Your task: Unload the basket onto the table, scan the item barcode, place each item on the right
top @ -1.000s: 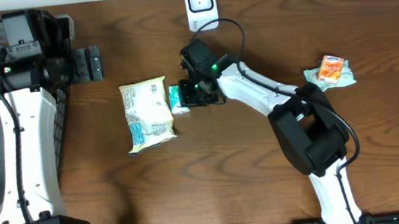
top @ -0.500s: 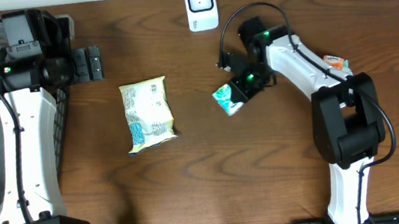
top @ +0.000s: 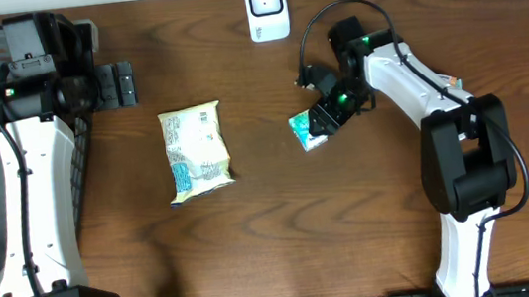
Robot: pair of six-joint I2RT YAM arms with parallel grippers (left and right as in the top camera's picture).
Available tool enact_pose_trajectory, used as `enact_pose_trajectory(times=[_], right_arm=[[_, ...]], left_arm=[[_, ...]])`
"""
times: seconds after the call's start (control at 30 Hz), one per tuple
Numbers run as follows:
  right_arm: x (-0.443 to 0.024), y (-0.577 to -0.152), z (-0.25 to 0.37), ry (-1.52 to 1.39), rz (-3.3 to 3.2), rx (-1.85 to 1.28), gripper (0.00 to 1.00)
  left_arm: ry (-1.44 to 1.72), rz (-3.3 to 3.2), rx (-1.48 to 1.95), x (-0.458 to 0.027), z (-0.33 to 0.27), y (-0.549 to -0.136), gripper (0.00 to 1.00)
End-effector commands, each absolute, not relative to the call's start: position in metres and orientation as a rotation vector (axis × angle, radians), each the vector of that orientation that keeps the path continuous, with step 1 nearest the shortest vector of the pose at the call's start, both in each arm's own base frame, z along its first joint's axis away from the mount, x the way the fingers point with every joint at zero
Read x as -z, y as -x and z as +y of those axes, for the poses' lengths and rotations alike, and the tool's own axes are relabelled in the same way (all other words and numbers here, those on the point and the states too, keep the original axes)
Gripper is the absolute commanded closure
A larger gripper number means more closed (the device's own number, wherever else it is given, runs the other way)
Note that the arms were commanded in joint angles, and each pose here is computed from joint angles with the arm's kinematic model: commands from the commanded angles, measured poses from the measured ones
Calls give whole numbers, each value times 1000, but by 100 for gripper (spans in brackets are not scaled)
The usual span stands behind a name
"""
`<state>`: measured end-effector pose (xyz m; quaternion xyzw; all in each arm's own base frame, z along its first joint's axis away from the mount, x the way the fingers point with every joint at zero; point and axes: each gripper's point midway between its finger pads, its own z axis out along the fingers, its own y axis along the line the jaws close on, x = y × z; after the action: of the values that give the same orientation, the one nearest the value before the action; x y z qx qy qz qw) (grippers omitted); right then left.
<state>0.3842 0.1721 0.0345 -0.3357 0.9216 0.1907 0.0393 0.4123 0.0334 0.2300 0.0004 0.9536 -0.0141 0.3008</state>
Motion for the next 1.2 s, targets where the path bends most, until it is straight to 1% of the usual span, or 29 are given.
enact_pose_trajectory(times=[0.0, 0.1, 0.13, 0.23, 0.5, 0.67, 0.7, 0.77, 0.83, 1.03, 1.1, 1.17], right_arm=[[-47, -390, 170, 849, 2867, -602, 54], [-46, -388, 175, 701, 2923, -643, 69], [-45, -386, 178, 653, 2942, -669, 73], [-41, -381, 184, 556, 2995, -686, 76], [-20, -362, 178, 434, 3098, -653, 74], [-4, -356, 167, 377, 3138, -560, 75], [-2, -356, 167, 377, 3138, -561, 77], [0, -356, 167, 373, 3136, -561, 85], [0, -357, 168, 374, 3128, -566, 98], [-17, -360, 183, 362, 3083, -740, 99], [-32, -363, 192, 368, 3034, -857, 99], [-59, -366, 208, 438, 2920, -1065, 99]], left_arm=[[-18, 2523, 25, -234, 34, -414, 2], [-18, 2523, 25, -234, 34, -414, 3], [-18, 2523, 25, -234, 34, -414, 2], [-18, 2523, 25, -234, 34, -414, 2], [-18, 2523, 25, -234, 34, -414, 3], [-18, 2523, 24, -234, 34, -414, 3], [-18, 2523, 24, -234, 34, -414, 2], [-18, 2523, 25, -234, 34, -414, 2], [-18, 2523, 25, -234, 34, -414, 2], [-18, 2523, 25, -234, 34, -414, 3], [-18, 2522, 25, -234, 34, -414, 3], [-18, 2523, 25, -234, 34, -414, 3]])
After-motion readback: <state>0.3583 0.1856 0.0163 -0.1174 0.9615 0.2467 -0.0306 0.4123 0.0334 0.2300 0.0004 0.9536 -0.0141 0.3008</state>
